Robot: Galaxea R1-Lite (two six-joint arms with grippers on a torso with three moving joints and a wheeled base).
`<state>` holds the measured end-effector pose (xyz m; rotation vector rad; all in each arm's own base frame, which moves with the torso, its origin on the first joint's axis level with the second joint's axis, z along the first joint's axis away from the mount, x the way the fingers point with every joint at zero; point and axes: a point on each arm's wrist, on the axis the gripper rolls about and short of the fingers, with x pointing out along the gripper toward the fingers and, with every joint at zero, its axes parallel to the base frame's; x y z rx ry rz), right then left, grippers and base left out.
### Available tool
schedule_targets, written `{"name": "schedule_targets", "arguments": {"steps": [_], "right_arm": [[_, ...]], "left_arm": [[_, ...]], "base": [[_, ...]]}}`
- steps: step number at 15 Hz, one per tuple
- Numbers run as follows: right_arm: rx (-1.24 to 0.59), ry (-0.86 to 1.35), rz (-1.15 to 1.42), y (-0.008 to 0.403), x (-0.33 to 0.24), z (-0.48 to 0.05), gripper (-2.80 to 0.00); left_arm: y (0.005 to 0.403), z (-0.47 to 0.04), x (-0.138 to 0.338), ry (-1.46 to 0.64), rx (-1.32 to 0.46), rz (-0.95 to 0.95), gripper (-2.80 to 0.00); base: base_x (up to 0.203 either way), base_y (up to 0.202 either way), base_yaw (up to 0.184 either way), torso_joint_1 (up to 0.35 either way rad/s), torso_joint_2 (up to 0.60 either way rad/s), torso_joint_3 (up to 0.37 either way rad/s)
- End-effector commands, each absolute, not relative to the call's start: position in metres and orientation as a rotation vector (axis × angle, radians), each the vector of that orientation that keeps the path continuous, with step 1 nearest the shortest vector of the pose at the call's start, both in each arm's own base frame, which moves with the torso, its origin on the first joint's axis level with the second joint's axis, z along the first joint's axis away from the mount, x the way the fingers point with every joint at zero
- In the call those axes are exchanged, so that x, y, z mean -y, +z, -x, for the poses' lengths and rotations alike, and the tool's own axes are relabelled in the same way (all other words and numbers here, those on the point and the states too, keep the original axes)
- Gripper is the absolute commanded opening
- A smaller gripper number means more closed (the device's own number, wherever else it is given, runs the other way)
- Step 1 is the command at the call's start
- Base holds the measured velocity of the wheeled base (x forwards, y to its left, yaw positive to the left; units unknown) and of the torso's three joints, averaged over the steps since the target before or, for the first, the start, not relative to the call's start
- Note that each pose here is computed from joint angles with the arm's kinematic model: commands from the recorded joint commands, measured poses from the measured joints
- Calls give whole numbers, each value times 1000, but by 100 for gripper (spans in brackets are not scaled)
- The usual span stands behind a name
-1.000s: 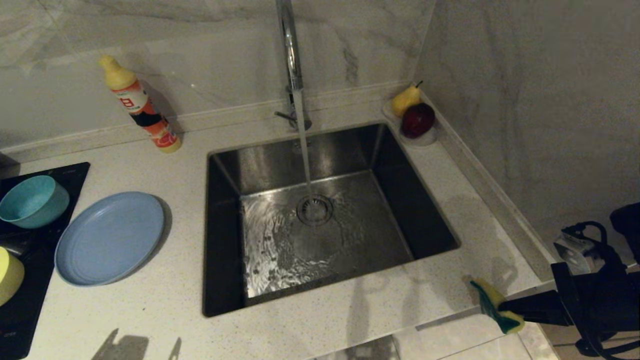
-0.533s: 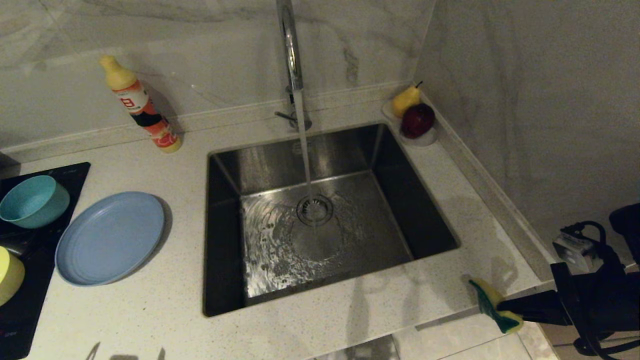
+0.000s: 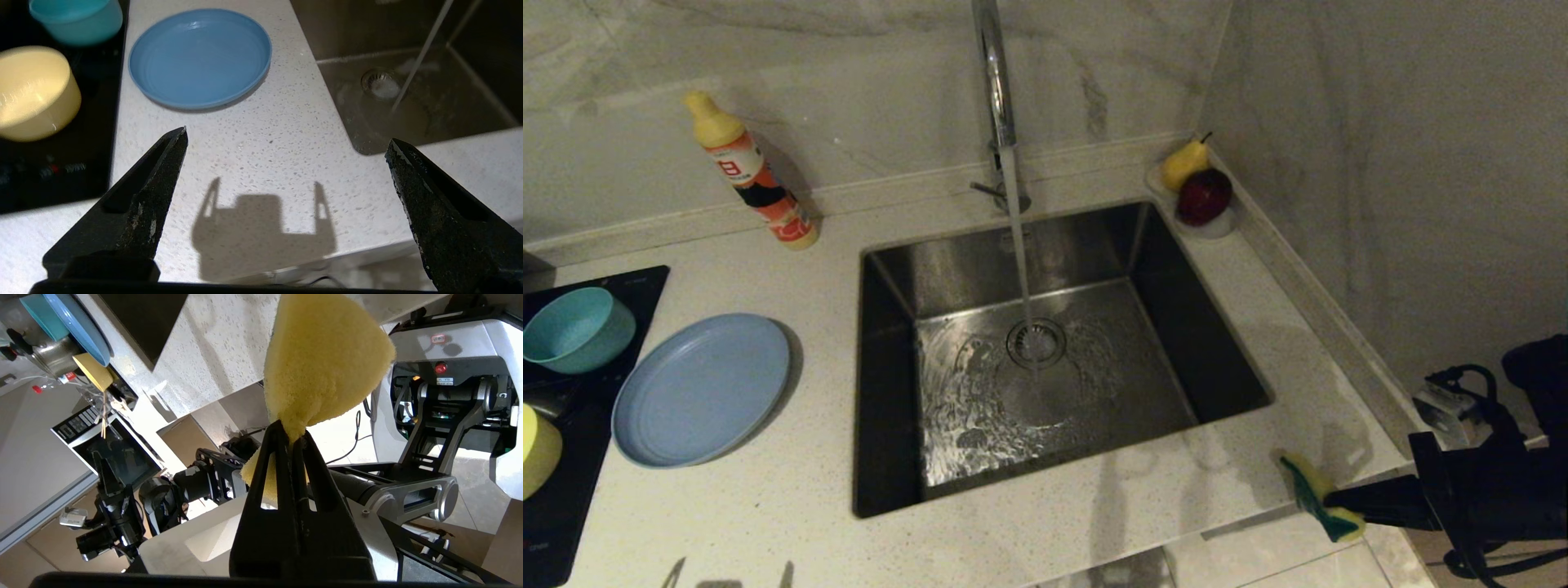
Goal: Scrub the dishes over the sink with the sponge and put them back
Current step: Put down the sponge
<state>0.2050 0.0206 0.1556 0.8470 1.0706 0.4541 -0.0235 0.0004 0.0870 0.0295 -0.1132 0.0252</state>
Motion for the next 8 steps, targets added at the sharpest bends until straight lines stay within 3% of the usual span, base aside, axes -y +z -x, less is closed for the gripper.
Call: {"name": "schedule_targets", "arguments": {"steps": [1,4,6,8], "right_arm": [[-1078,461,-847,155,-22,-204,-280],[-1065,469,-842,158,-23,-201,-280],[-1055,481,-816,159,-22,-200,-280],[-1054,480,-775,155,-22,-199,-280]], "left_arm": [[76,20,0,27,76,-18,0],[86,21,0,20,172,-9,0],[73,20,0,25,42,-25,0],[77,20,0,25,80,-11,0]], "base": [[0,0,0,0,0,0],[0,0,0,0,0,0],[0,0,0,0,0,0],[0,0,0,0,0,0]]}}
